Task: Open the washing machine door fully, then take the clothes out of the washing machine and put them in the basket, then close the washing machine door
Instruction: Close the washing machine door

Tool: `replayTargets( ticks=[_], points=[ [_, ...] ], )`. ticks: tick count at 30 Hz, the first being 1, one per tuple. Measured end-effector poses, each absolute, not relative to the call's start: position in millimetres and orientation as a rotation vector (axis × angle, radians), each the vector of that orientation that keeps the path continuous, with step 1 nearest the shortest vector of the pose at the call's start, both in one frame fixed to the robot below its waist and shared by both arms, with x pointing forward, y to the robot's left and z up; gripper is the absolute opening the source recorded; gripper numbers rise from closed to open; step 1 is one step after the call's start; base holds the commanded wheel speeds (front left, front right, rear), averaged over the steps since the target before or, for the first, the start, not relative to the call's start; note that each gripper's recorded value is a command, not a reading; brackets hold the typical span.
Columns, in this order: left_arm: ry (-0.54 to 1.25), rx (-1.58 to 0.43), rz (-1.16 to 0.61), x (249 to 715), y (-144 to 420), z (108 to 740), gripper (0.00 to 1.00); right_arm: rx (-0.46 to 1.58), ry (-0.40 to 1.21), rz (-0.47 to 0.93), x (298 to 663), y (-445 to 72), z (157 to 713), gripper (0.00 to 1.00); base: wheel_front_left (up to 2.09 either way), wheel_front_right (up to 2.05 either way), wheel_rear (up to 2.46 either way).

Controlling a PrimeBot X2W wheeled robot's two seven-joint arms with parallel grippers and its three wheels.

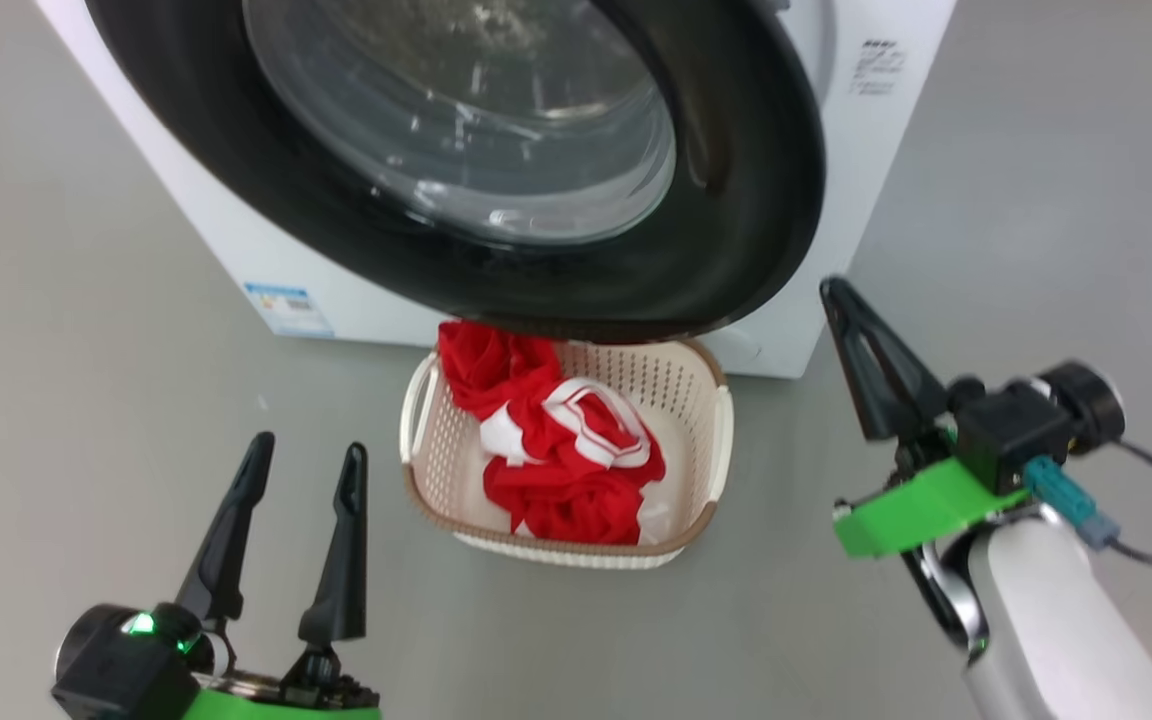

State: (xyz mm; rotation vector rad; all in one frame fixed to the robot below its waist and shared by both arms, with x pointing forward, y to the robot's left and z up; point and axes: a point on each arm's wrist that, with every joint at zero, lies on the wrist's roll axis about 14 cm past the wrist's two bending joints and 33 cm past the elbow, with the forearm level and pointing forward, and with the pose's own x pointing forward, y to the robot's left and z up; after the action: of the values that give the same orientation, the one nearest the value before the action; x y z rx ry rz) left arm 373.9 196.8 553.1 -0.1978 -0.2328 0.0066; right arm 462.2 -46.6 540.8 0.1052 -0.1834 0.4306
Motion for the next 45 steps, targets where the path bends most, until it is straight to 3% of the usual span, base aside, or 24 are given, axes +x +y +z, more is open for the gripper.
replayTargets(
  ticks=[18,45],
  points=[
    [-0.157,-0.170,0.046,399.1,209.4,525.7,1.00,0.046,-0.171,0.517,550.8,-11.6,522.5,0.00,0.00,0.00,0.00],
    [-0.133,-0.160,0.069,409.3,216.8,515.2,1.00,0.006,-0.181,0.473,625.2,-19.4,527.6,0.00,0.00,0.00,0.00]
  ],
)
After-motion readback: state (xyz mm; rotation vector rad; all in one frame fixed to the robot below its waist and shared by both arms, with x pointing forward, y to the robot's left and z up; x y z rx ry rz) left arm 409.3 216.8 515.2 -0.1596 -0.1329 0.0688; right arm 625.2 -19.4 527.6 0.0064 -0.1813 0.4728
